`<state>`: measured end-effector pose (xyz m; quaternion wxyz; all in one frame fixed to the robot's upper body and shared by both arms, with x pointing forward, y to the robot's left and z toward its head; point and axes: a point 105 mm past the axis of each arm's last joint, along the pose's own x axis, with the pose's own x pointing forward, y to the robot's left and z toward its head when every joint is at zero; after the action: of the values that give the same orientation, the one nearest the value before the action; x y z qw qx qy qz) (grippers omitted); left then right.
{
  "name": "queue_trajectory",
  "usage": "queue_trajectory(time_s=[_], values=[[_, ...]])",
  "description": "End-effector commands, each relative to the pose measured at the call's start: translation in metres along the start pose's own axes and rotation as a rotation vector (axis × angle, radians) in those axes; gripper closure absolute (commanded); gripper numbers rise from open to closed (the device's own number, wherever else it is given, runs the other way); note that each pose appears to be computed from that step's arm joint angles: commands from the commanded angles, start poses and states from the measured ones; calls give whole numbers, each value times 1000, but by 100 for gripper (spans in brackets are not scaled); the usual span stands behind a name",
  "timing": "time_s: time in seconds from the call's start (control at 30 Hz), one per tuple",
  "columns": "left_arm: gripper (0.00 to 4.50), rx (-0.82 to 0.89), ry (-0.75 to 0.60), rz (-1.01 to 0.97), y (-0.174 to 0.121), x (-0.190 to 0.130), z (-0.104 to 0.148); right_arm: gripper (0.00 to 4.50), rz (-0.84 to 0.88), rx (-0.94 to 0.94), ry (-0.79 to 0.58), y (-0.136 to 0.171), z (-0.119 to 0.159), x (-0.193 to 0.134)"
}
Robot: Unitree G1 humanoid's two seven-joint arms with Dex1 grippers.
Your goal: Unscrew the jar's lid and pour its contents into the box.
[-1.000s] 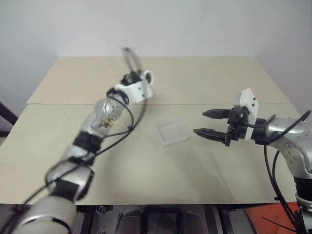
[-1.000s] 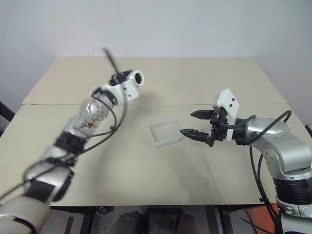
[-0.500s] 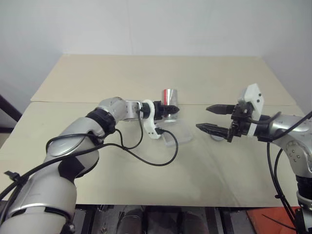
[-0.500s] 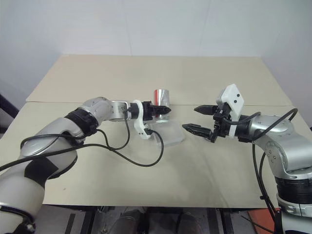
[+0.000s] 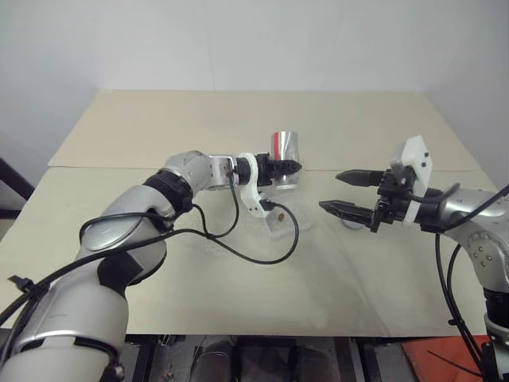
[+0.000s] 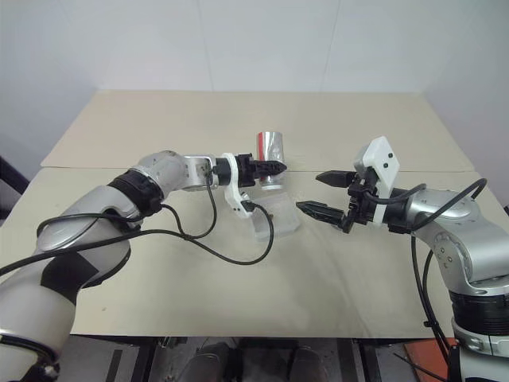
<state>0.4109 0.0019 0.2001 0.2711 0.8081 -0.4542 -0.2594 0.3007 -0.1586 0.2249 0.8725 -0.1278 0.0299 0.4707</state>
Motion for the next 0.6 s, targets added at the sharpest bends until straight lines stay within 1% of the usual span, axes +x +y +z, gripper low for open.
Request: queue_trajectory(time_s=[0.03, 0.17, 0.23, 0.3, 0.4, 0.5, 0.53, 0.6], values=[[254, -317, 165, 60, 4, -13, -26, 10, -2, -44, -29, -1, 12, -5], [254, -761, 306, 159, 1, -30, -43, 10, -7, -49, -33, -4, 12, -7], [254, -1057, 387, 263, 0, -38, -53, 10, -9, -48, -34, -6, 11, -7], [254, -1314, 417, 372, 0, -48, -59, 10, -10, -47, -32, -7, 10, -6], [254, -1782, 532, 620, -13, -73, -74, 10, -9, -39, -31, -8, 9, -5], [254, -2038, 580, 681, -28, -89, -68, 10, -5, -36, -34, -8, 10, -5], [254, -2086, 588, 685, -31, -92, -66, 10, -4, -35, -35, -8, 10, -5], [254, -2121, 581, 650, -39, -98, -52, 10, -1, -33, -36, -8, 10, -4]])
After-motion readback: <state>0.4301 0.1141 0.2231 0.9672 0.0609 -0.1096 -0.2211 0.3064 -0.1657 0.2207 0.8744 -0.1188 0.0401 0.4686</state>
